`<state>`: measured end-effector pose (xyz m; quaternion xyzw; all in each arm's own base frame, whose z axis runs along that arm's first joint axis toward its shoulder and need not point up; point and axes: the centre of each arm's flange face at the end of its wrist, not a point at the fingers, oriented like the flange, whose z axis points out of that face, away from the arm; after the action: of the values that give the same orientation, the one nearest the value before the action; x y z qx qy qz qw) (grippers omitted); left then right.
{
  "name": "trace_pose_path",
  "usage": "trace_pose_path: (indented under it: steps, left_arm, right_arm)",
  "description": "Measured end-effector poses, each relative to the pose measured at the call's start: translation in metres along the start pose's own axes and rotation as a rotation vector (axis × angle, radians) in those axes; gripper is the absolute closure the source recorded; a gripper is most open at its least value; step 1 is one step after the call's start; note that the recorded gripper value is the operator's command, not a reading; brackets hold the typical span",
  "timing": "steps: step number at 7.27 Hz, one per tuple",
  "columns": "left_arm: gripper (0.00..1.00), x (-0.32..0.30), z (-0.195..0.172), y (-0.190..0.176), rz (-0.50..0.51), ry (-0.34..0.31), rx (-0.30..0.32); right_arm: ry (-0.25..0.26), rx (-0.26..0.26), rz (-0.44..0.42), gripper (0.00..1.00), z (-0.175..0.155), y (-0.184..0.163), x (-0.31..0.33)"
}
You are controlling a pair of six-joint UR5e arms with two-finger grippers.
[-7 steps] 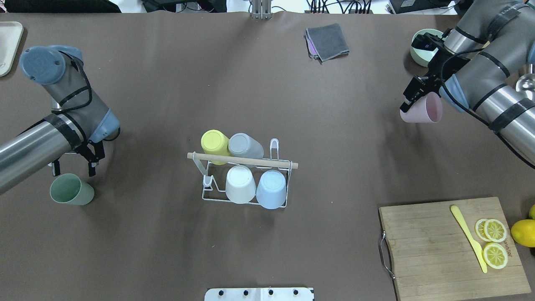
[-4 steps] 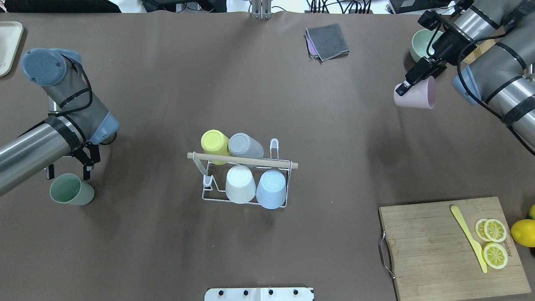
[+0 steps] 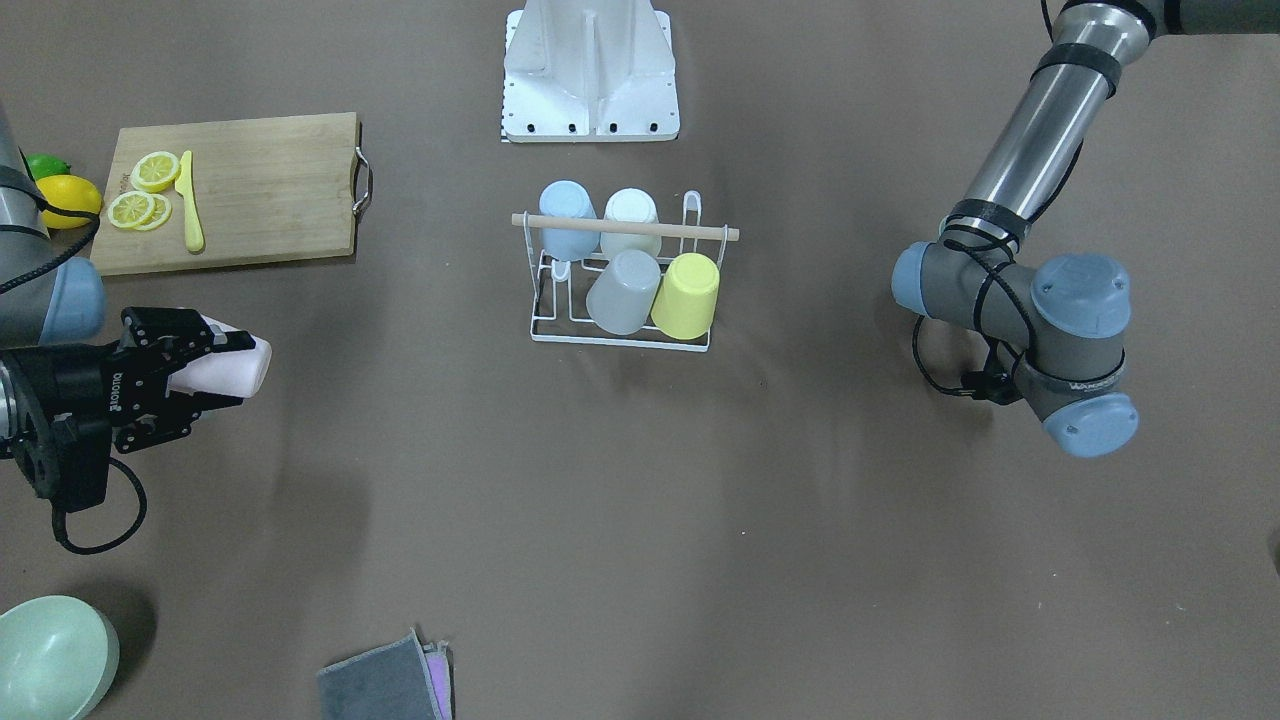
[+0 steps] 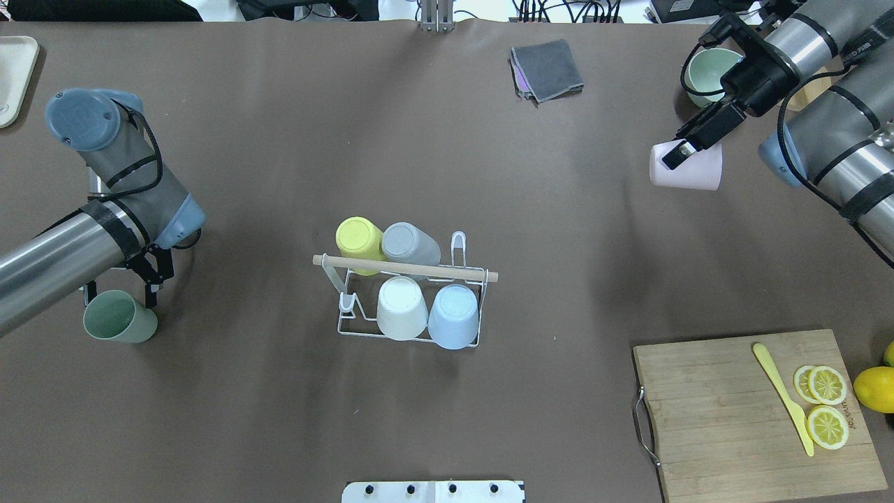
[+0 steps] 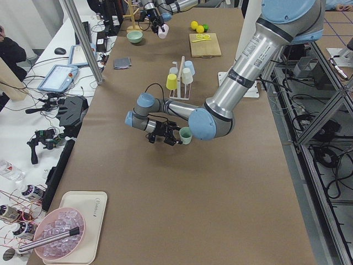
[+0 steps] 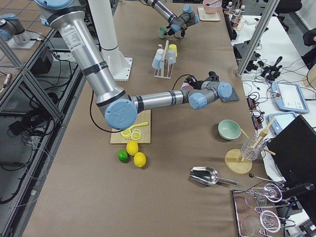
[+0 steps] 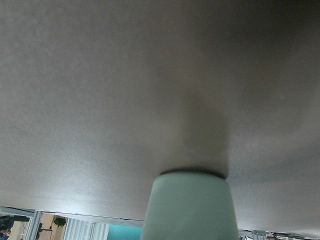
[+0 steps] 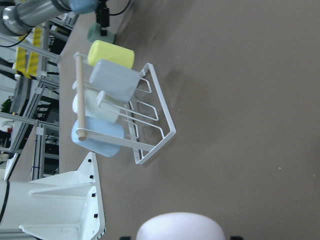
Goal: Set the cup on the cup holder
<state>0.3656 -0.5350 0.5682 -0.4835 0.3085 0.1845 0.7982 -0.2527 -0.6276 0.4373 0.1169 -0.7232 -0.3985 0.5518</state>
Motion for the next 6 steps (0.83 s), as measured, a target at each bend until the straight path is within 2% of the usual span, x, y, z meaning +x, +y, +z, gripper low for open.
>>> trace_pose_path:
  steps: [3,5,6]
  left_arm:
    - [0.03,-0.003,0.014,-0.001,0.004,0.003,-0.033]
    - [0.28,-0.003,0.024,-0.001,0.004,0.001,-0.060]
    - [0.48,-0.002,0.028,-0.002,0.003,0.002,-0.067]
  right_arm:
    - [-0.150,0.077,-0.342,0.76,0.017,0.031,0.014]
    - [-0.225,0.151,-0.529,0.76,0.030,0.050,0.022]
    - [-0.268,0.202,-0.594,0.76,0.034,0.054,0.021]
